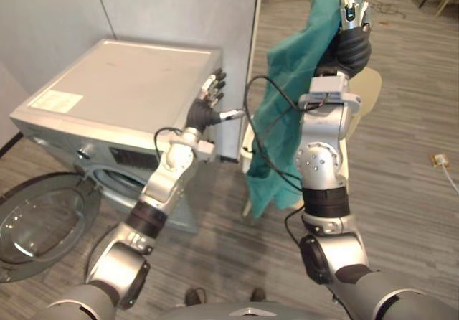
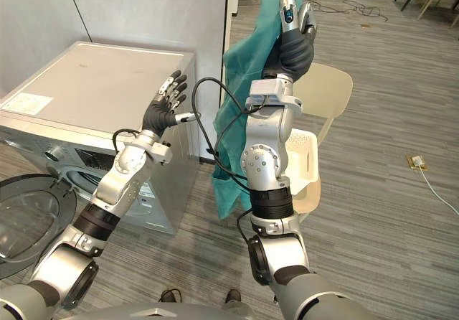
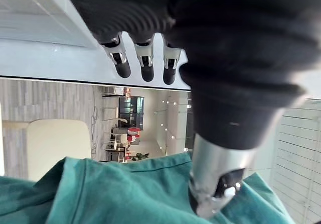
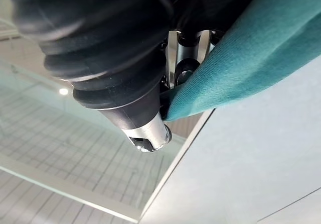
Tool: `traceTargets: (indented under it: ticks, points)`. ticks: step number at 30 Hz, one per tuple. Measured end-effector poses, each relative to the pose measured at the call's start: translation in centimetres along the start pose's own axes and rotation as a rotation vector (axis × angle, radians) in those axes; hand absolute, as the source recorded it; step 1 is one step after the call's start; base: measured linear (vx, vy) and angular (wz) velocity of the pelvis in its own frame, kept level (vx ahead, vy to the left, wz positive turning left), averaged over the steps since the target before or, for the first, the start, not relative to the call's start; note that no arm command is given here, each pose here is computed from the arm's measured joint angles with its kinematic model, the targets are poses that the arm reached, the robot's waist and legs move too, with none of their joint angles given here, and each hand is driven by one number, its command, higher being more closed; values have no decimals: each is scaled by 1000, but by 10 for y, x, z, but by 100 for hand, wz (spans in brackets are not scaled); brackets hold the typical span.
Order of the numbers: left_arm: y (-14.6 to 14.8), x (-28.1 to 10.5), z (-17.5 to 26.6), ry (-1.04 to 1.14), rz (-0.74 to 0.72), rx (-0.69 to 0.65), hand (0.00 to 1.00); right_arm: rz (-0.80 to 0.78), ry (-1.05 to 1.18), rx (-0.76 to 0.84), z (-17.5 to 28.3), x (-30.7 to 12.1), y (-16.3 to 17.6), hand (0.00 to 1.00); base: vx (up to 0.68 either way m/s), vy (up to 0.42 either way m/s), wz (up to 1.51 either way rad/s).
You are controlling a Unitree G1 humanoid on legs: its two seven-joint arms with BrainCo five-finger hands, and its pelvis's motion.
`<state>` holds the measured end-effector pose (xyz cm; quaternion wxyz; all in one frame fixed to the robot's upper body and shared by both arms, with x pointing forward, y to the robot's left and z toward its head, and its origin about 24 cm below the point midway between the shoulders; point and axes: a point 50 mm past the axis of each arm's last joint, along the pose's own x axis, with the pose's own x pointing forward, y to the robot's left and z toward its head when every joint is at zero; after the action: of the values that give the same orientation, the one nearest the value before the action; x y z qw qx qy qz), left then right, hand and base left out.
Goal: Pick up the laundry basket with both hands and put the clothes into the washing machine.
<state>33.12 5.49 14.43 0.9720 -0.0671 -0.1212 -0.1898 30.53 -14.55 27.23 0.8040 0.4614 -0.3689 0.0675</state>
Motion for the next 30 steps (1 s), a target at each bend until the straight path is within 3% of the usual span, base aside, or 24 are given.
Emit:
traceTargets:
  ticks: [5,11,16,22,30]
  points:
    - [-7,7,-24,123,-8,27,0,-11,11,-20,-2,3,-3,100,-27,19,-9]
    - [1,8,-56,290,17,162,0,18,-6,-31,3,9,3,100,-9,10,-10]
    - [-3,17,-56,303,11,272,0,34,-24,-35,7,11,6,100,18,2,-10]
    - [-37,24,-52,256,-101,412,0,32,-36,-29,8,11,6,100,17,4,-1]
    - [-95,23,-49,205,-279,424,0,27,-13,-22,1,9,9,100,0,0,0]
